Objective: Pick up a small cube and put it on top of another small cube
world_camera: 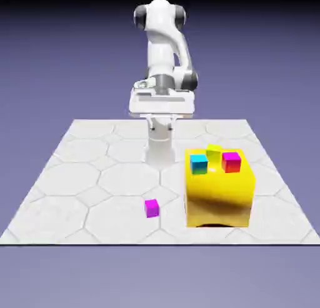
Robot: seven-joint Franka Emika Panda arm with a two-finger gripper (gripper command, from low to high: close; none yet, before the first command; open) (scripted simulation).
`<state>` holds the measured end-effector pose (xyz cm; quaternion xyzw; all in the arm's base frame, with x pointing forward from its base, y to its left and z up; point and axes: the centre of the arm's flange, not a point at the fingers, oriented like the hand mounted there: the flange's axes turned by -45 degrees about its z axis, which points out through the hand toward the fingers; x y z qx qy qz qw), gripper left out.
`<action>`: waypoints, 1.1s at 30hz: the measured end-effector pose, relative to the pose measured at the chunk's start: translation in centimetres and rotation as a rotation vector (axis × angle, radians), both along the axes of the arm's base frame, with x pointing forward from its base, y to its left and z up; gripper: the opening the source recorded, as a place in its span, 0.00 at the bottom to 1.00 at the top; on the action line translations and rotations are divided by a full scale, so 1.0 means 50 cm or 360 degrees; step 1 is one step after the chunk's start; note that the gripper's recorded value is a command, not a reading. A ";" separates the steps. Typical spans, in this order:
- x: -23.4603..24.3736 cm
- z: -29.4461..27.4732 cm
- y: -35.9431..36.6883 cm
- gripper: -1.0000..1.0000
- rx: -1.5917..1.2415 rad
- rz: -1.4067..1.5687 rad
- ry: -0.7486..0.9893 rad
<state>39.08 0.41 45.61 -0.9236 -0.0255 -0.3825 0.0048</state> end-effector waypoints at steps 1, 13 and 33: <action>0.003 -0.004 -0.001 0.50 0.0026 0.0010 0.0018; 0.041 -0.087 -0.010 0.50 0.0269 0.0117 0.0283; 0.090 -0.299 -0.030 0.50 0.0345 0.0213 0.0814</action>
